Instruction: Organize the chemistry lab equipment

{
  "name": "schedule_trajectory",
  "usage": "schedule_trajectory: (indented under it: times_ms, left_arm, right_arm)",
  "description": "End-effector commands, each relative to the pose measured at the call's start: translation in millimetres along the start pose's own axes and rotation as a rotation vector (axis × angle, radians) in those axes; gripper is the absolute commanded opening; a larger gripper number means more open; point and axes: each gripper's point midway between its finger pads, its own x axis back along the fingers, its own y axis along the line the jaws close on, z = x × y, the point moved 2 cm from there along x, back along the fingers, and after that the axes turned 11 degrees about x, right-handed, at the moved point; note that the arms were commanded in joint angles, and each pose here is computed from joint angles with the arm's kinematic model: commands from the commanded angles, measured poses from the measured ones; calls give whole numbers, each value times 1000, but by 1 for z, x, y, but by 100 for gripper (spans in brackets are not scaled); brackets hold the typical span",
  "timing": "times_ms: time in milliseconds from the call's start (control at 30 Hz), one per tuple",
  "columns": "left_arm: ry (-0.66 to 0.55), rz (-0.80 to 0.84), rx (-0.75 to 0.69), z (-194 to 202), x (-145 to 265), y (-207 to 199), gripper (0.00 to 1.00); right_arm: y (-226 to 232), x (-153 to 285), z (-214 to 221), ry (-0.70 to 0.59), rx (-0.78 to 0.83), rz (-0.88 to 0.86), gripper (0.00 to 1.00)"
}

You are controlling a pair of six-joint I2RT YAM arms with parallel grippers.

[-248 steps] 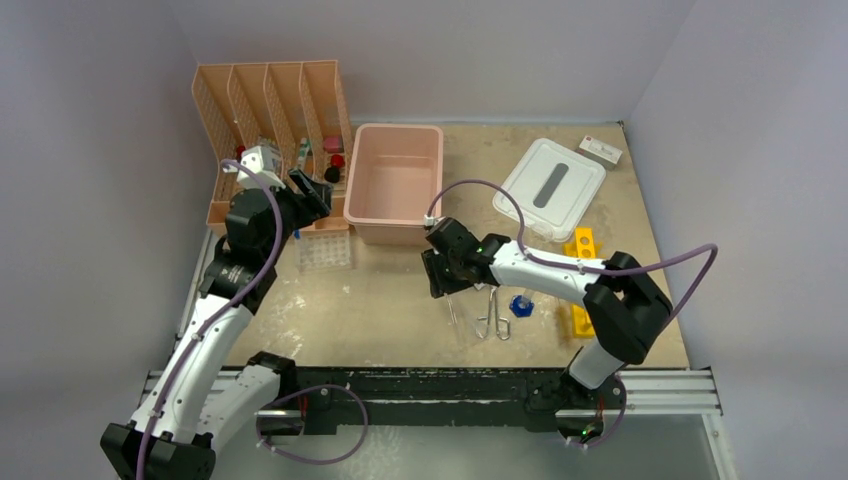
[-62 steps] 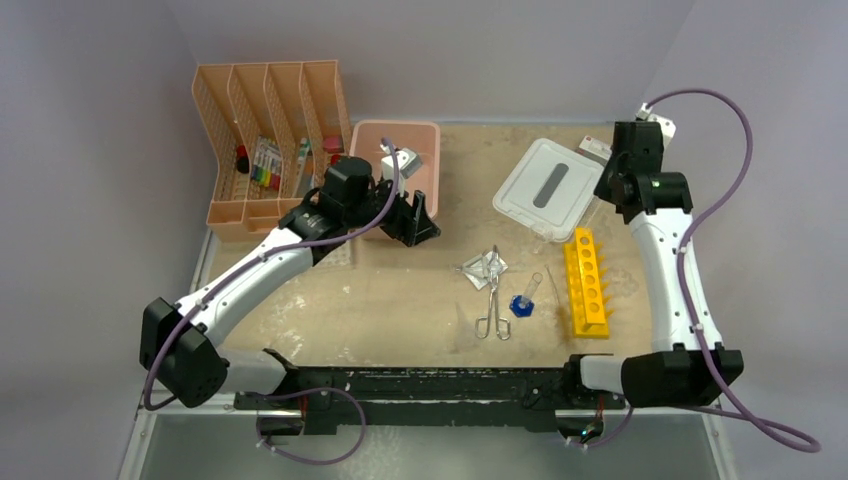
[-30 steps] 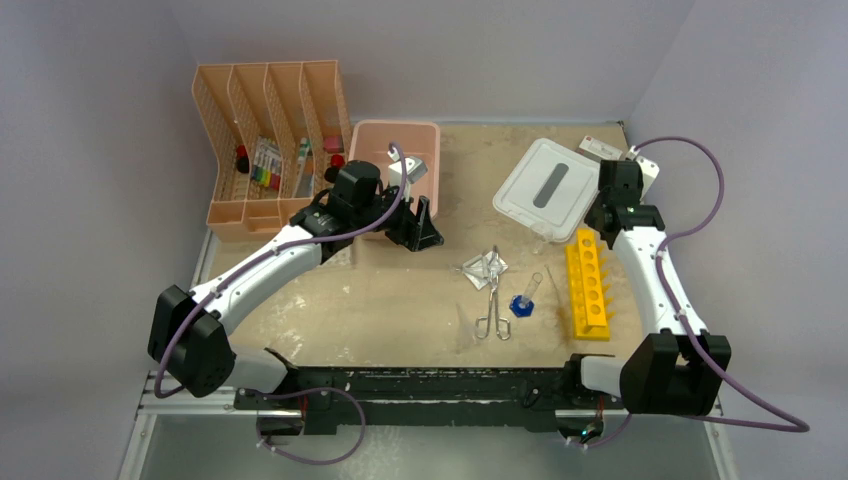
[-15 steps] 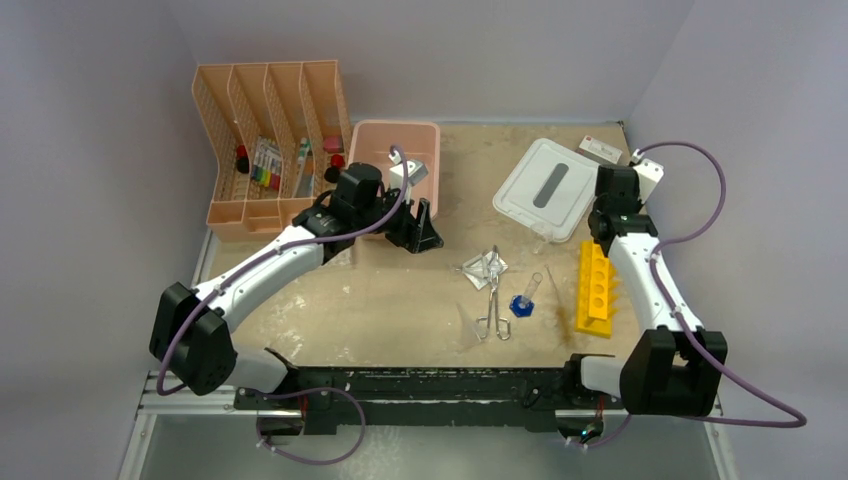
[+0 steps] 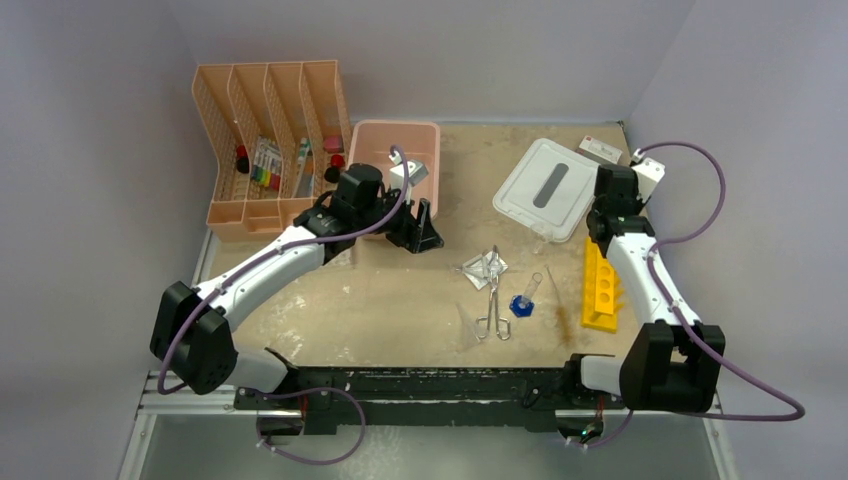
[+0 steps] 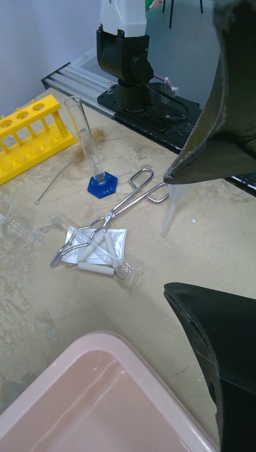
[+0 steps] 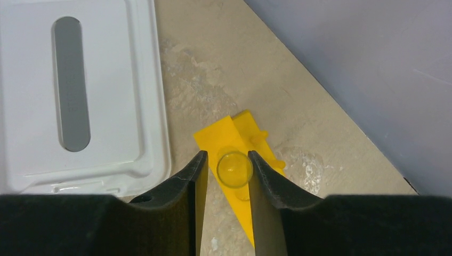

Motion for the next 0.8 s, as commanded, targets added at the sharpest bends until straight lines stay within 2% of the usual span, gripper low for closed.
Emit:
schedule_trajectory:
  times_ms: [0, 133, 267, 433, 600, 767]
  left_arm:
    - [-40, 27, -8, -8, 0, -5, 67]
    - [-41, 28, -9, -8, -1, -5, 67]
    - [-40, 30, -11, -7, -1, -6, 67]
    - [-57, -7, -7, -11, 2, -2, 67]
    - [-165, -152, 20, -34, 14, 10, 68]
    - [-321, -274, 36, -63, 38, 17, 70]
  right_arm:
    - [-7, 7, -10, -23, -52, 18, 37]
    - [-5, 10, -10, -10, -59, 1, 40]
    - [-6, 12, -13, 11, -69, 10, 53]
    - [-17, 31, -39, -16, -75, 17, 67]
    - [-23, 55, -69, -53, -32, -40, 71]
    - [-10, 74, -86, -78, 15, -194, 72]
